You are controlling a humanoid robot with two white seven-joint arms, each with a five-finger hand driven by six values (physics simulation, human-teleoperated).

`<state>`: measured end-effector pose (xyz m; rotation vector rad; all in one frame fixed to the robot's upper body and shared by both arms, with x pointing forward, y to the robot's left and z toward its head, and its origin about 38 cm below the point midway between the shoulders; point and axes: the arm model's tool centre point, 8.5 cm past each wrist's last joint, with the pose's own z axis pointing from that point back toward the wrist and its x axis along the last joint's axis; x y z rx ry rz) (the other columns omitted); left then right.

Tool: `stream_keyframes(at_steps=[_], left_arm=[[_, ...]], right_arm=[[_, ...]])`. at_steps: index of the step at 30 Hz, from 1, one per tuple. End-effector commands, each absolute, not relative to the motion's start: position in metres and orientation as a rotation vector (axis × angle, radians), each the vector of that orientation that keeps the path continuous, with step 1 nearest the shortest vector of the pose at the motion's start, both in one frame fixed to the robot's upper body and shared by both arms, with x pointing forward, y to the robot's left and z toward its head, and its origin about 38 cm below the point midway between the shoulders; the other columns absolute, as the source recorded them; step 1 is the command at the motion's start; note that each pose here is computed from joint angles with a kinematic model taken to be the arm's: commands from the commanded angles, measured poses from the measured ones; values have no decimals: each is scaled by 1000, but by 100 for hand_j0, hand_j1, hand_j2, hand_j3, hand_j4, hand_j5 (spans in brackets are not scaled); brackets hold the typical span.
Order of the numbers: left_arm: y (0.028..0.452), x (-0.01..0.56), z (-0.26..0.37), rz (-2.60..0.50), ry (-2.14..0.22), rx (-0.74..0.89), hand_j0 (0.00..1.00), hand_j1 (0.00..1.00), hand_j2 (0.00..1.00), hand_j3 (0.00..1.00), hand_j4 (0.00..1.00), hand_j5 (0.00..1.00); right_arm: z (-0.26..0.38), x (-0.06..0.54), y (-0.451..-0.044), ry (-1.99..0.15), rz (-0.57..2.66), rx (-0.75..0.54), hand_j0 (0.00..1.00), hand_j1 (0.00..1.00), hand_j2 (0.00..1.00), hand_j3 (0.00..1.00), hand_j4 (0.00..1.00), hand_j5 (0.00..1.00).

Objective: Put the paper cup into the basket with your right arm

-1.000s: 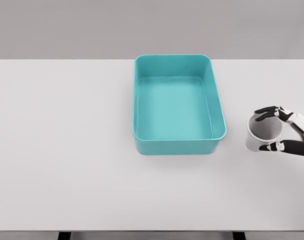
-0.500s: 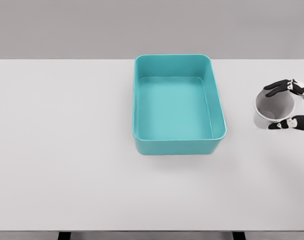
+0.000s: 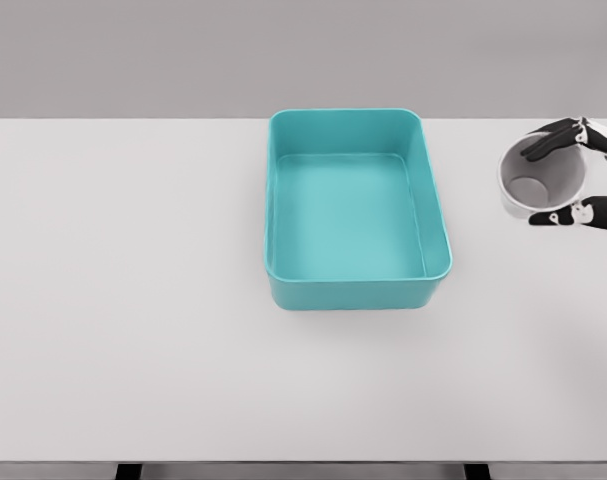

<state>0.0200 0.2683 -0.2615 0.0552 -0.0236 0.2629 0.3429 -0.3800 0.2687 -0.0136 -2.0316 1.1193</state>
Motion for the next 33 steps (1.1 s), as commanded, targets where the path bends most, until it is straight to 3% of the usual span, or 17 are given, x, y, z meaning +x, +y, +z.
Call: stream_keyframes(at_steps=[1, 6, 16, 33], left_arm=[[268, 20, -261, 263, -24, 55, 100, 100, 100, 100, 100, 100], [268, 20, -261, 263, -22, 55, 100, 100, 100, 100, 100, 100], [268, 20, -261, 263, -22, 55, 100, 100, 100, 100, 100, 100], [268, 20, -261, 263, -24, 55, 100, 100, 100, 100, 100, 100]], right_arm=[[259, 343, -373, -2013, 1118, 25, 56, 56, 56, 56, 56, 56], [260, 356, -338, -2077, 1154, 118, 56, 56, 56, 56, 56, 56], [269, 361, -329, -2105, 1175, 130, 55, 55, 55, 55, 55, 55], [270, 392, -262, -2215, 1181, 263, 55, 55, 55, 55, 55, 55]])
